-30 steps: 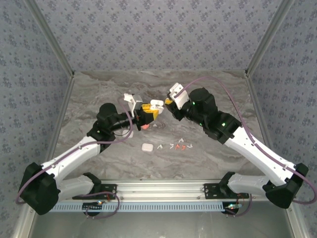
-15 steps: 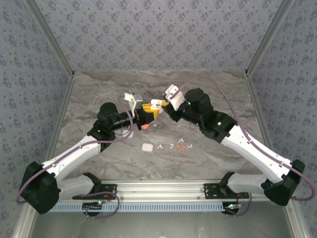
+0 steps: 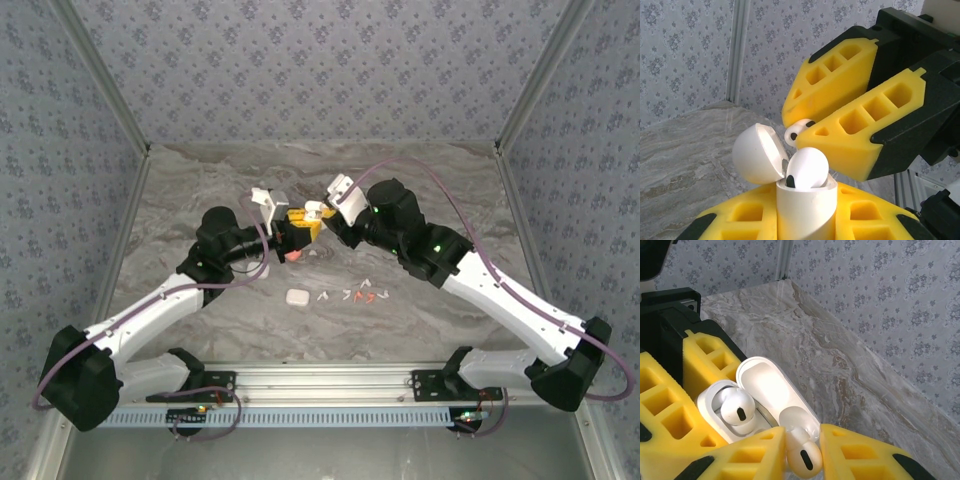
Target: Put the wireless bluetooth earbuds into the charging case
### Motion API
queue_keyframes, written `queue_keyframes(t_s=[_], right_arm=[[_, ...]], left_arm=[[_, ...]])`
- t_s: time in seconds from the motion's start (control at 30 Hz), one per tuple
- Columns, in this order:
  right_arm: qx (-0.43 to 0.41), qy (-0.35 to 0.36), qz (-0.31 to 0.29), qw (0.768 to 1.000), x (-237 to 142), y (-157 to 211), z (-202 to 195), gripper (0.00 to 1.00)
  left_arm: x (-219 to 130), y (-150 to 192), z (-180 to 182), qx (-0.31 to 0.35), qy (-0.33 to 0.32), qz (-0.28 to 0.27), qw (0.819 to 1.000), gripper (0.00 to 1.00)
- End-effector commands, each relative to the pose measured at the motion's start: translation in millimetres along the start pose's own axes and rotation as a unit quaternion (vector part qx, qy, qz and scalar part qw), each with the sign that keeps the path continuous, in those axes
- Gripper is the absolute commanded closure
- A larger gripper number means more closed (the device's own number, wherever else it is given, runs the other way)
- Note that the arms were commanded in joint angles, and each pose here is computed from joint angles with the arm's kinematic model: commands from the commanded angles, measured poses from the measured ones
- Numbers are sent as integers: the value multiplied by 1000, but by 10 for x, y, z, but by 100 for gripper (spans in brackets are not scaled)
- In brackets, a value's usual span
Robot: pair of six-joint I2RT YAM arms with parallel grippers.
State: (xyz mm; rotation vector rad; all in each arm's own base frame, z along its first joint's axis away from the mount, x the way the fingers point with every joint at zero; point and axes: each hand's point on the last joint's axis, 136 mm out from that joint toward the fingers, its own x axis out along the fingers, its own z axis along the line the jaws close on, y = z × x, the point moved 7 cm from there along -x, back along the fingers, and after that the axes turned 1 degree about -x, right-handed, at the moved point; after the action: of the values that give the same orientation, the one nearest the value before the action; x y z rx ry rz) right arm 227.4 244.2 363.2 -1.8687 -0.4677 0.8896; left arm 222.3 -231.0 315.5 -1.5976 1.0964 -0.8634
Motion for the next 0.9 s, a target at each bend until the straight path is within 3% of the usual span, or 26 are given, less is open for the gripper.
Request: queue_keyframes(t_s=[0.0, 0.2, 0.33, 0.57, 0.87], right_arm=[[-3, -31, -3, 999, -20, -85, 64, 73], [11, -77, -10, 997, -44, -151, 116, 68], [31, -88, -20, 995, -108, -223, 72, 56], [70, -73, -57, 993, -353, -411, -138, 45], [174, -109, -132, 970, -672, -366, -418, 12]], left_arm=[[30, -177, -87, 18, 23, -25, 999, 100], [26, -175, -93, 19, 23, -28, 999, 100], [14, -176, -108, 21, 26, -37, 999, 100], [-14, -188, -123, 24, 27, -51, 998, 100], [-34, -204, -140, 25, 34, -71, 997, 100]])
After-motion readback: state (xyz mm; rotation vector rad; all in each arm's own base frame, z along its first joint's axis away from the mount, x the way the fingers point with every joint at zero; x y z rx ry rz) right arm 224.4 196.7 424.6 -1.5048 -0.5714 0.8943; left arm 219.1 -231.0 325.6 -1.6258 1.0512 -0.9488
